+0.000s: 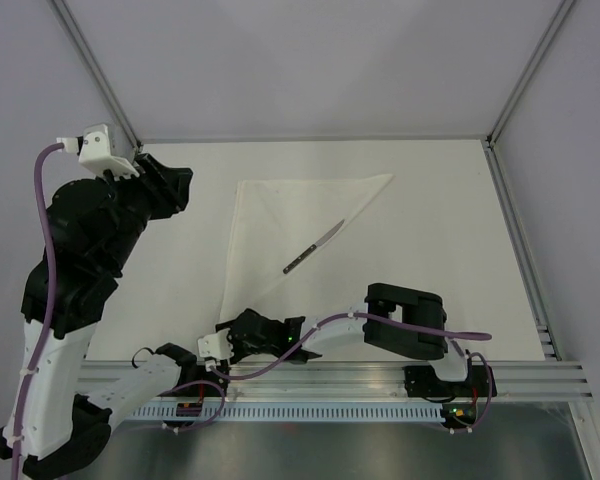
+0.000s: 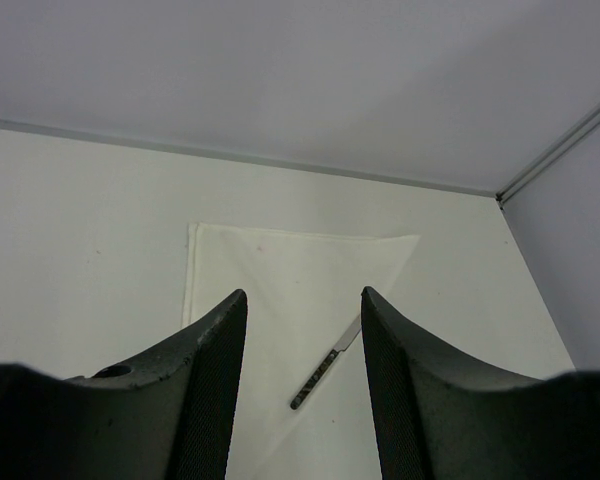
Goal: Fold the napkin, place the utensils inside, and roll it up
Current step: Fold the napkin
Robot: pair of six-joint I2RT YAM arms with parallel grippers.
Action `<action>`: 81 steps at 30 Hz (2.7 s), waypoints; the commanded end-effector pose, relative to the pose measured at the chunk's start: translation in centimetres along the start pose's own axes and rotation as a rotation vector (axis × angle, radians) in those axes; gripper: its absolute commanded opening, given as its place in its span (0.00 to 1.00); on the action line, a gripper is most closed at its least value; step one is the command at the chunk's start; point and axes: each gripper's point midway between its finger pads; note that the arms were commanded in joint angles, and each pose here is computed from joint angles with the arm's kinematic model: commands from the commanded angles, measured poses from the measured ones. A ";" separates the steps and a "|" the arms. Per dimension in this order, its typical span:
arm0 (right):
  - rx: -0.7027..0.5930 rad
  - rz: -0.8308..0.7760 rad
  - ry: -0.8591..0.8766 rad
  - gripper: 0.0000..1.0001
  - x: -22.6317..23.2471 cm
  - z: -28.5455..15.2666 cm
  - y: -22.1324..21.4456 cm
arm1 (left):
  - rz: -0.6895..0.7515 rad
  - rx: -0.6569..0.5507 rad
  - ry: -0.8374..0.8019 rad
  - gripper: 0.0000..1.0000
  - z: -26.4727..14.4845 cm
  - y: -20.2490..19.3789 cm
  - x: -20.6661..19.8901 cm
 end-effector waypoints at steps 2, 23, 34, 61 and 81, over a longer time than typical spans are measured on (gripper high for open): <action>-0.059 -0.037 -0.092 0.52 -1.6 1.0 1.0 | -0.009 0.004 0.001 0.54 -0.7 -0.2 0.2; -0.028 -0.094 -0.117 0.41 -0.6 2.5 -1.2 | 0.023 0.047 0.010 0.54 0.0 -1.4 0.6; -0.016 -0.101 -0.147 0.18 -1.5 2.3 -1.1 | 0.029 0.058 -0.005 0.53 0.2 -1.6 0.3; 0.121 0.269 -0.436 0.03 -15.2 -3.9 -2.4 | 0.044 0.131 -0.023 0.51 2.8 -3.8 -0.3; 0.427 0.696 -0.516 0.00 -21.3 -13.2 -20.9 | 0.002 0.227 -0.125 0.49 7.4 -7.8 -2.5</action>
Point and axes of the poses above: each gripper's point midway between its finger pads, its own z axis out along the fingers, its own x axis along the line the jaws close on, y = z × x, and after that the axes turned 11 degrees about -z, right-handed
